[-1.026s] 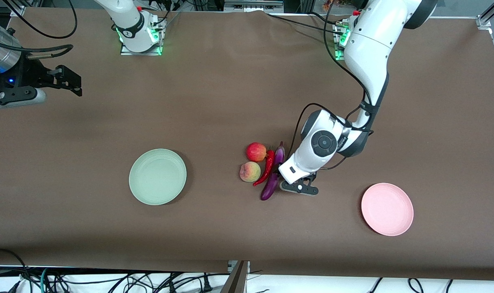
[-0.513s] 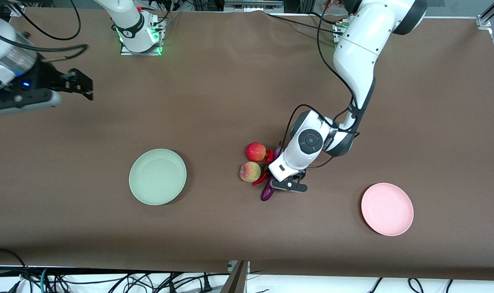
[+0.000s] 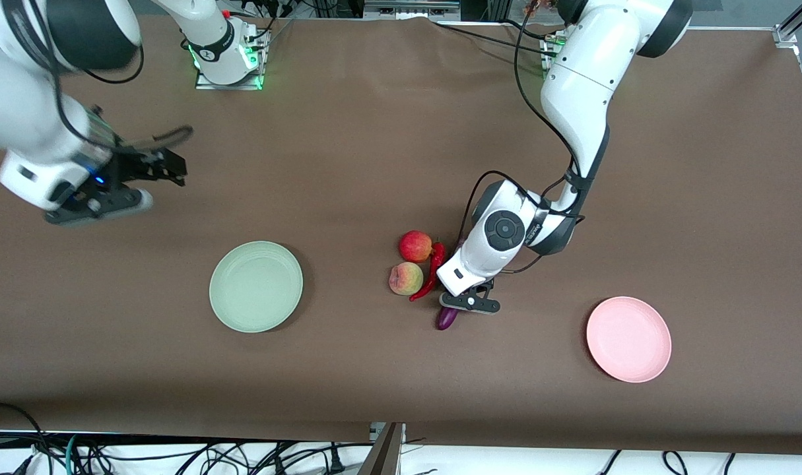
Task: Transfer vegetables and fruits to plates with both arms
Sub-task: 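Lift the eggplant with the left gripper while the right gripper reaches out, then lower the eggplant onto the pink plate while the right gripper grasps the apple, then move the left gripper to the red chili while the right gripper lifts the apple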
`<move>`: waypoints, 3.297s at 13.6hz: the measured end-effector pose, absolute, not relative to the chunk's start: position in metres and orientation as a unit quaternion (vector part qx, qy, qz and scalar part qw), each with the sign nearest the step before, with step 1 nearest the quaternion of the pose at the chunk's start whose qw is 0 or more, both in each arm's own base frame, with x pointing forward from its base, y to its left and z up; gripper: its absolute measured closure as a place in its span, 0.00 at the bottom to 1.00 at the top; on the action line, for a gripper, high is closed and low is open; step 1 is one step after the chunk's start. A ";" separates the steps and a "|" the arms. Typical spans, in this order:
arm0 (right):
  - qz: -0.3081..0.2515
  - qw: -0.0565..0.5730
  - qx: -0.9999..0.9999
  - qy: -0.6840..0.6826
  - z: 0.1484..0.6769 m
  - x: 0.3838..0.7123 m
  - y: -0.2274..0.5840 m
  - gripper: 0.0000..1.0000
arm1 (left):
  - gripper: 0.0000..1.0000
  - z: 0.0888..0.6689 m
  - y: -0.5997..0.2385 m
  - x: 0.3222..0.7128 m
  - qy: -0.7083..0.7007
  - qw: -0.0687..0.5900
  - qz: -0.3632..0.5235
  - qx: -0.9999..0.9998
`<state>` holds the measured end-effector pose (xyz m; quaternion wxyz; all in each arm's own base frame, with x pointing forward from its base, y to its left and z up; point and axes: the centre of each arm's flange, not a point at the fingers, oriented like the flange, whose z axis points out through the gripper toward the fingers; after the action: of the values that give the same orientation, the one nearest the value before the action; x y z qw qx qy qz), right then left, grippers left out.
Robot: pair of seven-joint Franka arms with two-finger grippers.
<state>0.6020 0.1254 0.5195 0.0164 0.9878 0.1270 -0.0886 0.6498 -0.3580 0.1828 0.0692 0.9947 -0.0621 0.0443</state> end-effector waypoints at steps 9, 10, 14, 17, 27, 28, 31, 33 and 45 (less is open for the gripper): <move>-0.109 -0.061 0.991 0.038 0.486 0.608 0.199 0.00 | 0.64 0.270 -0.217 0.721 -0.017 -0.024 0.098 0.995; -0.100 -0.067 0.993 0.013 0.483 0.604 0.226 0.00 | 0.64 0.275 -0.194 0.728 -0.003 -0.030 0.099 0.995; -0.060 -0.077 0.991 -0.090 0.441 0.567 0.381 0.00 | 0.64 0.273 -0.090 0.747 0.053 -0.047 0.096 0.993; -0.025 -0.108 0.982 -0.156 0.382 0.532 0.480 0.00 | 0.64 0.258 -0.011 0.749 0.076 -0.052 0.080 0.993; 0.037 -0.073 0.983 -0.161 0.243 0.507 0.534 0.00 | 0.58 0.204 -0.004 0.741 0.070 -0.042 0.043 0.996; 0.044 -0.076 0.983 -0.162 0.241 0.512 0.533 0.00 | 0.50 0.205 -0.005 0.742 0.069 -0.041 0.049 0.996; 0.056 -0.078 0.981 -0.168 0.235 0.527 0.532 0.00 | 0.19 0.216 -0.008 0.749 0.070 -0.034 0.071 0.994; 0.058 -0.078 0.981 -0.169 0.224 0.531 0.532 0.00 | 0.01 0.233 -0.016 0.758 0.076 -0.019 0.084 0.993; 0.072 -0.084 0.980 -0.164 0.215 0.534 0.534 0.13 | 0.00 0.249 -0.179 0.743 0.009 0.042 0.056 0.997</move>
<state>0.5344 0.5337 0.2151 -0.0844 0.9802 -0.1639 0.0720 0.7427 -0.1795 0.2494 0.0424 0.9975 0.0089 0.0560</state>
